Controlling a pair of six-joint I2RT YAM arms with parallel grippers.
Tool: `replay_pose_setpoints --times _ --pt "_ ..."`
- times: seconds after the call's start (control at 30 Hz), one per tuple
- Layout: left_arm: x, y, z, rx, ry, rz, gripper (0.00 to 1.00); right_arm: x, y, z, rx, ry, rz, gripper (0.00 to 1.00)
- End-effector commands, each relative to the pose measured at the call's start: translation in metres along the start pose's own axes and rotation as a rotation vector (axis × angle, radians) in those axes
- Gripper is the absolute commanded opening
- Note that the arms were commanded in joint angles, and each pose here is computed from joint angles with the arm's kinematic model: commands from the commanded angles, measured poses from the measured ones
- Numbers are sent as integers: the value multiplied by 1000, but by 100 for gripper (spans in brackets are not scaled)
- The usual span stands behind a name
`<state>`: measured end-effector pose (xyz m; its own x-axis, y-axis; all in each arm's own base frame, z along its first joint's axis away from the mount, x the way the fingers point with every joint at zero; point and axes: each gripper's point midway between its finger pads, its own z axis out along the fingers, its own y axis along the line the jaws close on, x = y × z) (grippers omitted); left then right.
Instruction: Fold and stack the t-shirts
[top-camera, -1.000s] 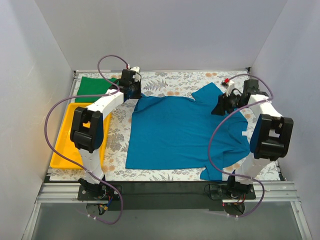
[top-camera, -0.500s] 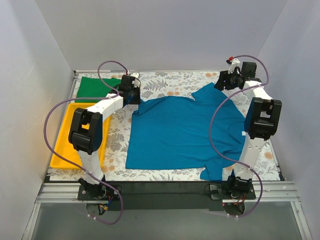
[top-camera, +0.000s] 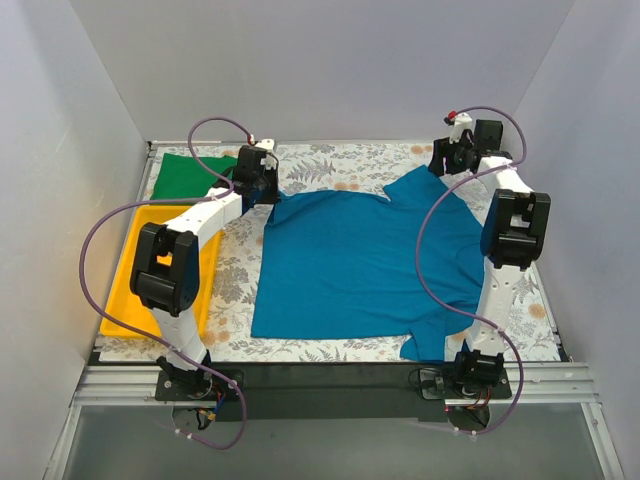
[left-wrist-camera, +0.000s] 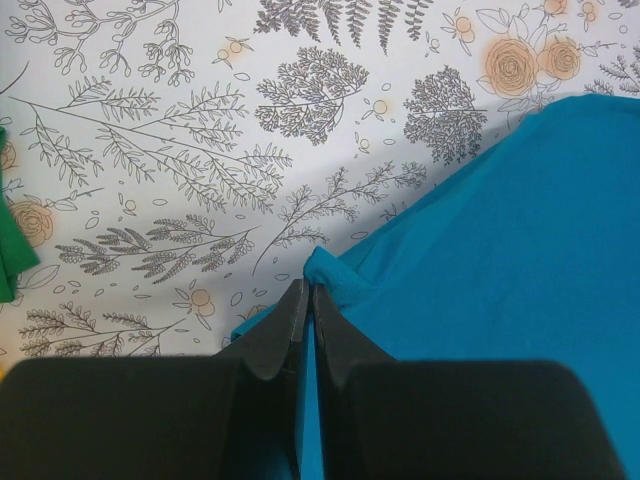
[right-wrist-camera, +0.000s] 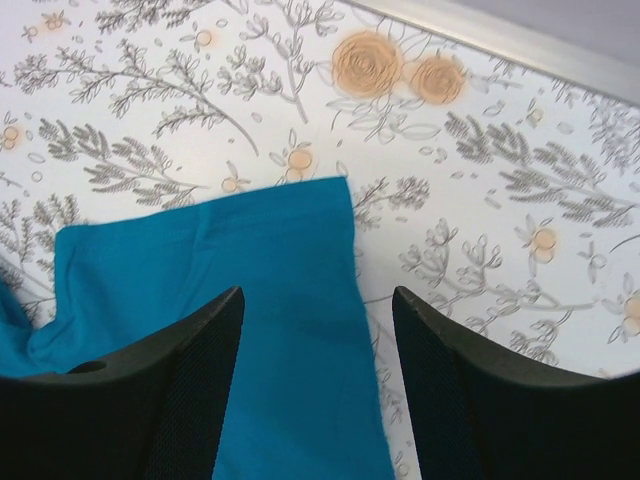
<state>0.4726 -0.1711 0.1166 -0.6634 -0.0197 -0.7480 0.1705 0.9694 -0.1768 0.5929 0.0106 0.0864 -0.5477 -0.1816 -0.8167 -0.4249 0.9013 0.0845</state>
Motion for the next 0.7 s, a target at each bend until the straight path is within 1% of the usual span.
replay_pose_setpoints --times 0.0,0.03,0.23,0.67 --pt "-16 1 -17 -8 -52 4 0 -15 -12 5 24 -11 -63 68" --pt "-15 2 -17 -9 -51 2 0 -8 -14 11 23 6 -58 68" --pt "-16 4 -18 -21 -53 1 0 -19 -22 15 36 -2 -59 68" --pt "-9 5 -16 -24 -25 -29 0 -11 -31 31 31 -2 5 68"
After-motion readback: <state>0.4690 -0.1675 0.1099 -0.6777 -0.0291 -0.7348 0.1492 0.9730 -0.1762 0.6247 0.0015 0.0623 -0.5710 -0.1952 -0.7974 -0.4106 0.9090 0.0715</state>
